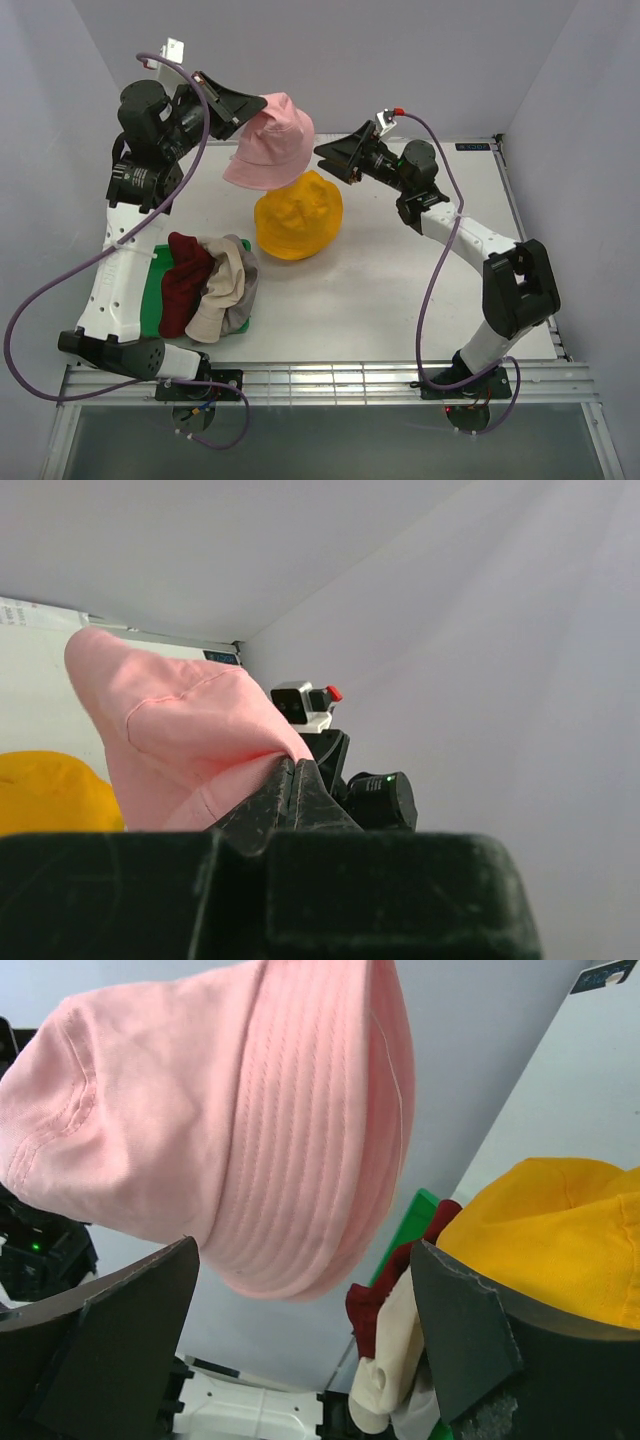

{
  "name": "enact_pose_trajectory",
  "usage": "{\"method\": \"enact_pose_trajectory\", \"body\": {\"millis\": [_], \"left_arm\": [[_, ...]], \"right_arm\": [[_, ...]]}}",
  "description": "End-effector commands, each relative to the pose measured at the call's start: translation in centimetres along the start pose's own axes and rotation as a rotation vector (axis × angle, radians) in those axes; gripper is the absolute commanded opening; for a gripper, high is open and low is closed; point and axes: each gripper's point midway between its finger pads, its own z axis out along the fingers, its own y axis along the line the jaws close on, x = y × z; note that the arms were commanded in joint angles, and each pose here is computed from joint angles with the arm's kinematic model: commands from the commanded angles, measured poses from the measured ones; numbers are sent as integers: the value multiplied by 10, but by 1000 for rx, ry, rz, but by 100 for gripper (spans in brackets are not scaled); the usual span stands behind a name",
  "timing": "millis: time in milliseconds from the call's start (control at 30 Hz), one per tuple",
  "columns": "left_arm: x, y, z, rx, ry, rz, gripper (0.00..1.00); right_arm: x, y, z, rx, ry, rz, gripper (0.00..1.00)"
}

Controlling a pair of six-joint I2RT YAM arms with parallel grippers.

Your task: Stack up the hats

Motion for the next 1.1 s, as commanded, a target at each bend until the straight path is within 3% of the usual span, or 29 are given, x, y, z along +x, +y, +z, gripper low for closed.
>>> {"method": "enact_pose_trajectory", "body": {"millis": [0,700,867,1067], "left_arm": [[-8,-21,-2,64,-62,-1,0],[22,-26,27,74,-37,-26,0],[26,-23,27,64,-35,-26,0],[30,-16,27,43,-32,-25,0]], "right_arm": [[-12,26,-2,-141,-85,12,91],[-6,15,-7,-247,-178,216,91],[-8,17,-8,-265,-189,235,87],[-10,25,-10,-308,-196,259,71]]}}
